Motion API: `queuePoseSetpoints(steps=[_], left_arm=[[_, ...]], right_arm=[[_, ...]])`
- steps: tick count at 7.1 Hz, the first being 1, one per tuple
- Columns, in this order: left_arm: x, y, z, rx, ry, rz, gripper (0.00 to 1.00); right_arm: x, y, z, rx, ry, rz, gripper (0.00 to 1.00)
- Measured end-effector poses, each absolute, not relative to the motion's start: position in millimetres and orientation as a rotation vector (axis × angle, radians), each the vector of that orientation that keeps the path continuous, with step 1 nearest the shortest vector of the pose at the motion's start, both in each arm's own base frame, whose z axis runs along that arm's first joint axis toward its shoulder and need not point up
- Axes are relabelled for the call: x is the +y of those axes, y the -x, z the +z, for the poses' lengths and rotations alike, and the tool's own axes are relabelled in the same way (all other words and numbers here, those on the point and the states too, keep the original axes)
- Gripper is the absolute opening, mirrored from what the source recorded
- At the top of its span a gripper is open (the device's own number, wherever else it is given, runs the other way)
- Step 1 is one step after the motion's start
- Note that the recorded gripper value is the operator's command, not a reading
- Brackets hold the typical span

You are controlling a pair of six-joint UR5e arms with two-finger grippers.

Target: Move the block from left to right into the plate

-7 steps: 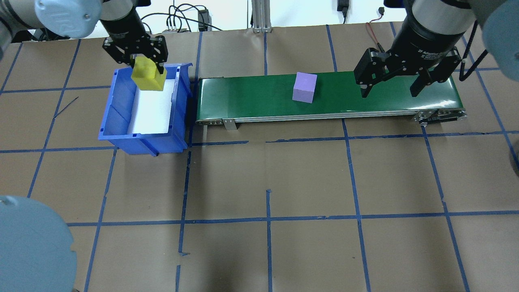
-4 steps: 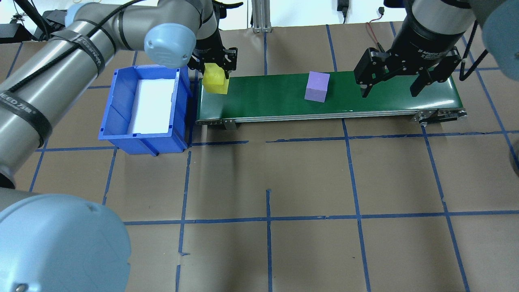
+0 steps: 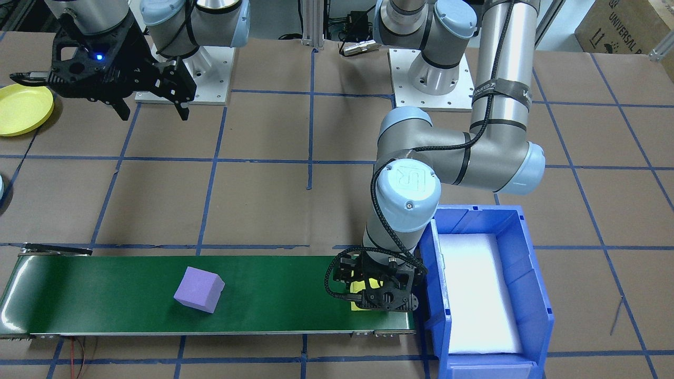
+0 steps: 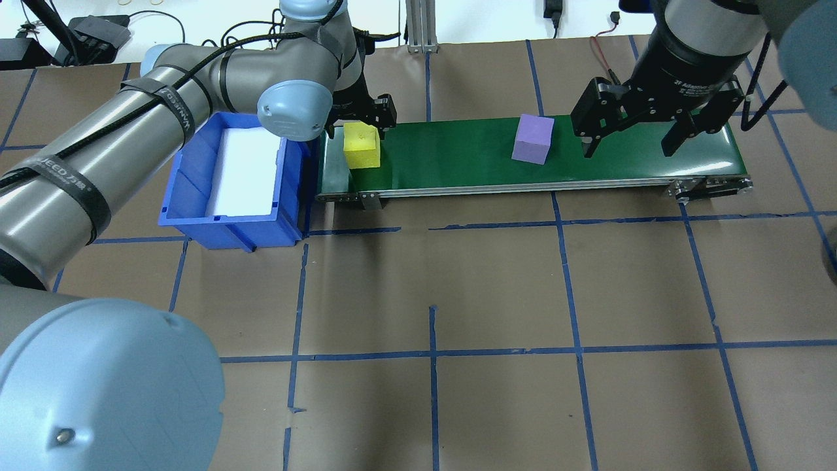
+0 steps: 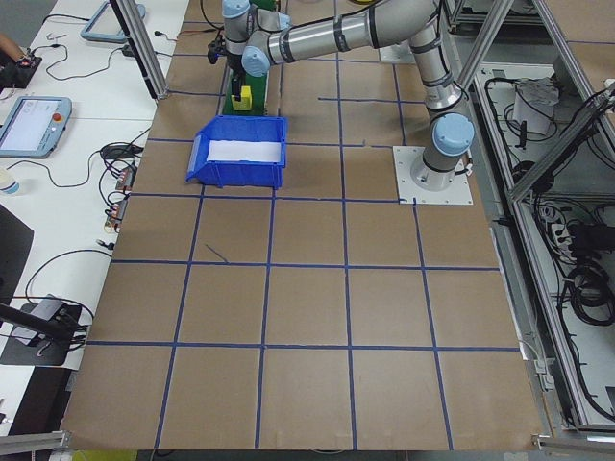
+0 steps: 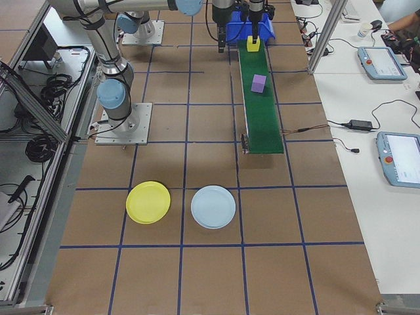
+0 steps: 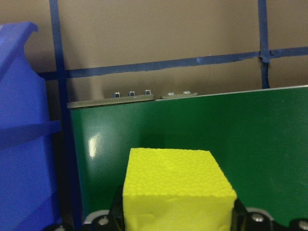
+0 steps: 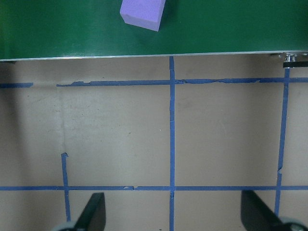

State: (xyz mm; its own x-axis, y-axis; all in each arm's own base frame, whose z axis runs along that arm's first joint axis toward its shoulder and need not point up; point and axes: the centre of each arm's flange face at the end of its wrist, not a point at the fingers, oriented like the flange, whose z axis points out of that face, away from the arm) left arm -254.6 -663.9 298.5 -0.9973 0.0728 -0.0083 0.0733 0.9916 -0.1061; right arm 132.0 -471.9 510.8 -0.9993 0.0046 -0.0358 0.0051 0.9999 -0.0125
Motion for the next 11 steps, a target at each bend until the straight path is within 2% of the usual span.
queuePoseSetpoints(steps=[2,4,6,8,11], left_arm=[[-631,247,386,3.141,-0.123,-0.160,1.00],[-543,210,485,3.187,-0.101,-0.228,1.00],[-484,192,497,3.191,-0.075,-0.217,1.00],[-468,184,491,3.171,-0.059,-0.158,1.00],[-466,177,494,3.116,-0.050,-0.164,1.00]], right_arm=[[-473,-131,510,3.107,-0.009,-0.020,1.00],[-492,-109,512,3.105,-0.062,-0.038,1.00],[-537,-42,506,3.050,-0.169,-0.088,1.00],[-588,29,472,3.025,-0.242,-0.192,1.00],[-641,79,403,2.917,-0.265,-0.257,1.00]])
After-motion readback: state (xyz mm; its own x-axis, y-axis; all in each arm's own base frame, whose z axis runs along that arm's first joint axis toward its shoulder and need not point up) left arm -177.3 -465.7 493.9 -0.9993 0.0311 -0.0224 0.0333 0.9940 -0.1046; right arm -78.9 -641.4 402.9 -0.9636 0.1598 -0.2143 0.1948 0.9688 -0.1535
